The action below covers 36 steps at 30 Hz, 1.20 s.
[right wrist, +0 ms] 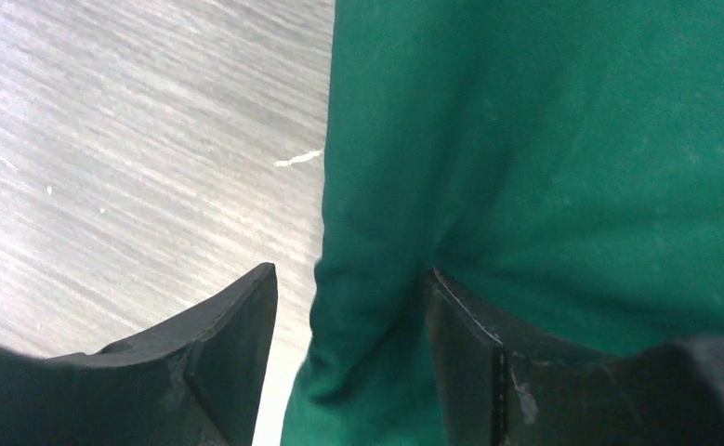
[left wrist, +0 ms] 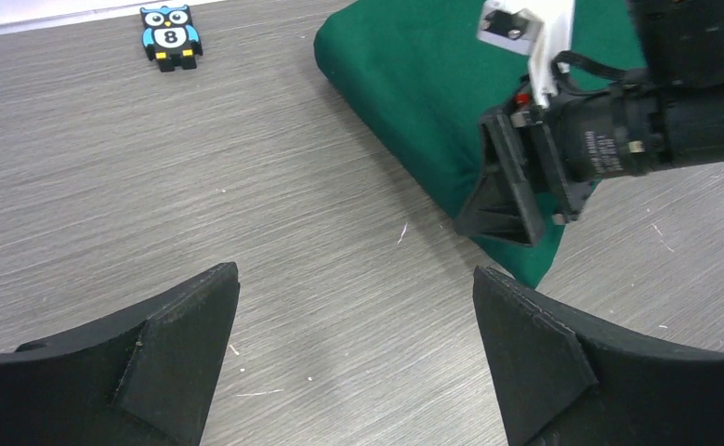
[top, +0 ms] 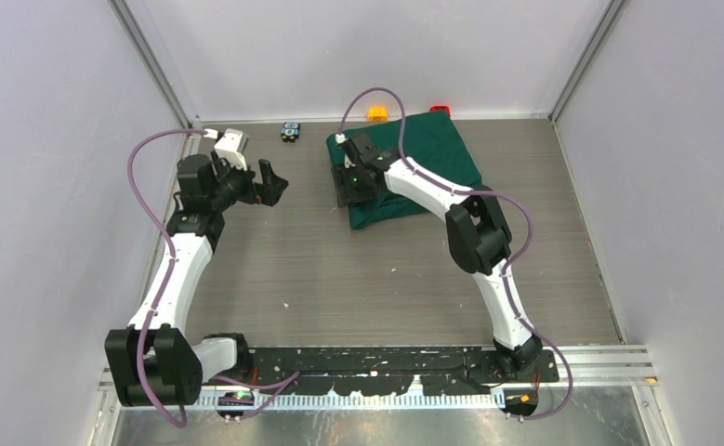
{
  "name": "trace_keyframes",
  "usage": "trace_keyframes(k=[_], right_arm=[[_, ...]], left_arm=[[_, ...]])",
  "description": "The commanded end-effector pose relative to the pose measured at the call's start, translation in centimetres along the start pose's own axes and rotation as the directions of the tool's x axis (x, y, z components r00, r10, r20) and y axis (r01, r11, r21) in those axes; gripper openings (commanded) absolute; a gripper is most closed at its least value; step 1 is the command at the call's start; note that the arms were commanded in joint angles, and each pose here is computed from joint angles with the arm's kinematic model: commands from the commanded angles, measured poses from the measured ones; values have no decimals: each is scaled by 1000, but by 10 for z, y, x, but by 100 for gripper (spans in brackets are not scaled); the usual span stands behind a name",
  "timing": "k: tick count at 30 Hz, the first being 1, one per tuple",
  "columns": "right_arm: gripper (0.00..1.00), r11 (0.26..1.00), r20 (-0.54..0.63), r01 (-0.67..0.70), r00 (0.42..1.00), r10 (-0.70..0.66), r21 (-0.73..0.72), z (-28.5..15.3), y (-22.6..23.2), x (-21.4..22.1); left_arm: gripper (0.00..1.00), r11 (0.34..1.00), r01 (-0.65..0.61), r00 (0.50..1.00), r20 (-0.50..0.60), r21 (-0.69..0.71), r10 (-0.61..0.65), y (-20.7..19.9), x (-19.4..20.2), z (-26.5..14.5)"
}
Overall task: Open and lay out the surgical kit
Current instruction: Move the surgical kit at the center of the board.
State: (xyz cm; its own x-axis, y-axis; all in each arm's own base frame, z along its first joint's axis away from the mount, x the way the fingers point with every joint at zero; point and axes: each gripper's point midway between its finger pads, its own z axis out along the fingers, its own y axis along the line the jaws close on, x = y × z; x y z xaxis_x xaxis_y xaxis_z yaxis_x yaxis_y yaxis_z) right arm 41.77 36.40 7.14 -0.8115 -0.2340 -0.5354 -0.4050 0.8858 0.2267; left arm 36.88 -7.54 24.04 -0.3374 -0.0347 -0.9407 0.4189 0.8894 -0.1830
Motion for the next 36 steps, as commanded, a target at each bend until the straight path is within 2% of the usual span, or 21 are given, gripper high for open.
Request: trace_keyframes(k=[1,4,7,14,18,23,31,36], right_arm=[[66,999,213,28,977,-19,-38,-83,11,-56],[69,999,304,45,952,-48,19,-129,-9,-69],[71,995,355,36,933,-68,94,-157,-44,-71],[69,966,379,-92,925,-8,243,-171,-157,-77],[66,950,331,-63,943,-44,306,-151,-192,-78],[63,946,237,-55,971,-24,318,-114,-214,-61],[57,947,79,-36,997,12,320,-85,-230,-4],[54,957,12,-55,998,54,286,-84,-222,35]], left_arm=[[100,998,-66,996,52,3,66,1,-21,9],[100,995,-93,995,43,40,91,-12,-25,21],[100,993,-101,994,42,66,98,-20,-29,30],[100,987,-116,993,37,115,112,-43,-28,48],[100,982,-129,992,32,135,126,-56,-27,54],[100,972,-176,984,10,155,177,-69,-20,59],[100,953,-227,971,-22,202,236,-87,-8,68],[100,939,-249,965,-26,236,262,-101,-4,74]])
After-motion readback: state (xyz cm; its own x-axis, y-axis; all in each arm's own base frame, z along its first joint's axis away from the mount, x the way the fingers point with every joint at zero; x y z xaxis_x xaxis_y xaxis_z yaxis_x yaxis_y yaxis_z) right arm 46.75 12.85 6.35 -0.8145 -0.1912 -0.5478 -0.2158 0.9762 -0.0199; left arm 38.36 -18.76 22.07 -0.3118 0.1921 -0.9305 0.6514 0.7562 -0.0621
